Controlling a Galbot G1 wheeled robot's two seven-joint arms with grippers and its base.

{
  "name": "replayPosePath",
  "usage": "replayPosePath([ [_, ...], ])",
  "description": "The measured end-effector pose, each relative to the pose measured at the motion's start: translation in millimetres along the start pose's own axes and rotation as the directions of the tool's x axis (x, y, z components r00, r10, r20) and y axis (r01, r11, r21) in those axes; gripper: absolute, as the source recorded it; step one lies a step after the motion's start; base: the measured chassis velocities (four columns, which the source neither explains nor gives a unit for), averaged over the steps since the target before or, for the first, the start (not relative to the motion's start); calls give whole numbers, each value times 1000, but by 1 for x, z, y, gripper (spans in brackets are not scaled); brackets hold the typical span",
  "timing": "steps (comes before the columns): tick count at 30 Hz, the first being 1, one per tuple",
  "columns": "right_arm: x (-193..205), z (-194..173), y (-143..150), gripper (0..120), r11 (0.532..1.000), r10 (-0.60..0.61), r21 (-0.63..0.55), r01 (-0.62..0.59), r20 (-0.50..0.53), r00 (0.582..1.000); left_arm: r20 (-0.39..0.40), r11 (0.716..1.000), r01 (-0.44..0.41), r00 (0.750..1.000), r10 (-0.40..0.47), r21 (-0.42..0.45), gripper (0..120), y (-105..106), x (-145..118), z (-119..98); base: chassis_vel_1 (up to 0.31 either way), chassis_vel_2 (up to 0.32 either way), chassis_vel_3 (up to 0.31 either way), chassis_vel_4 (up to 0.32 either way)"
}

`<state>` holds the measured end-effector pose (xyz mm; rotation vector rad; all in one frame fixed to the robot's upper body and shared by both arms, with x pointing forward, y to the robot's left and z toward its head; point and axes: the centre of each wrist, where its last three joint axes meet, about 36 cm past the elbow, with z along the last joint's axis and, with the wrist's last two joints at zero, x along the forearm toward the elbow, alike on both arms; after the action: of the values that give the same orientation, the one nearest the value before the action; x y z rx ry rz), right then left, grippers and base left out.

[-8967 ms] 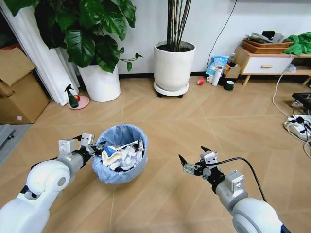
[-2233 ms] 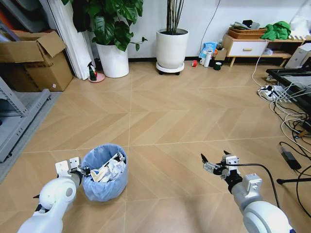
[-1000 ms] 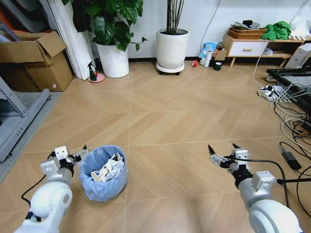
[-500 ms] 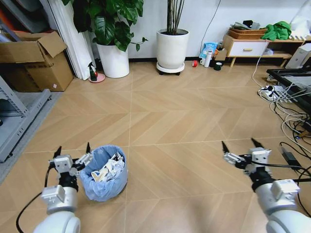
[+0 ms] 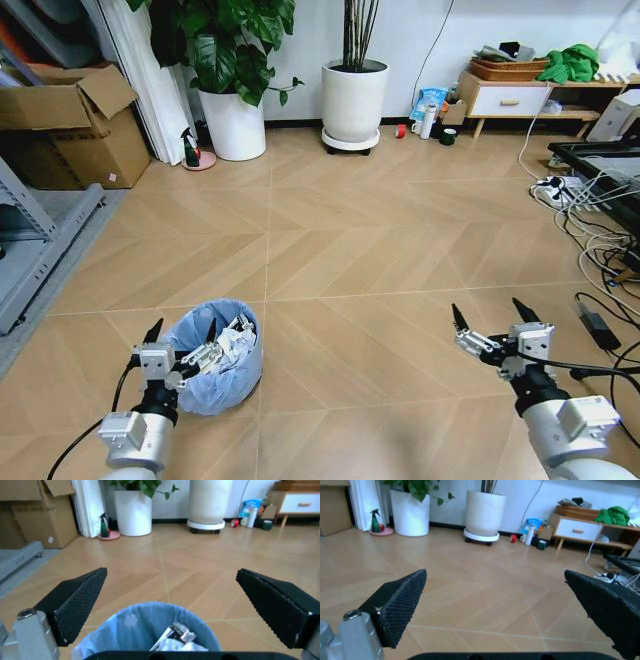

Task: Pick up the trash bin and place the garbage on the floor into it.

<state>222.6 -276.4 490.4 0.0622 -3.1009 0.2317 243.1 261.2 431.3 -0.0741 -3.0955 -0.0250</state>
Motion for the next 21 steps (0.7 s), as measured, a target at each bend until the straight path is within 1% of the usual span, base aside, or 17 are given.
replayPosePath([
  [4, 3, -3, 1, 100, 1000, 3, 6, -3, 15, 1000, 5, 1000, -5, 1000, 5, 16, 100, -2, 1, -3, 0, 0, 0, 0],
  [10, 3, -3, 2, 100, 999, 28, 18, -28, 20, 999, -12, 1000, -3, 1000, 3, 13, 100, -2, 4, -5, 0, 0, 0, 0],
  [21, 2, -3, 2, 100, 999, 31, 19, -32, 22, 999, -14, 1000, 0, 1000, 0, 12, 100, -2, 4, -5, 0, 0, 0, 0],
])
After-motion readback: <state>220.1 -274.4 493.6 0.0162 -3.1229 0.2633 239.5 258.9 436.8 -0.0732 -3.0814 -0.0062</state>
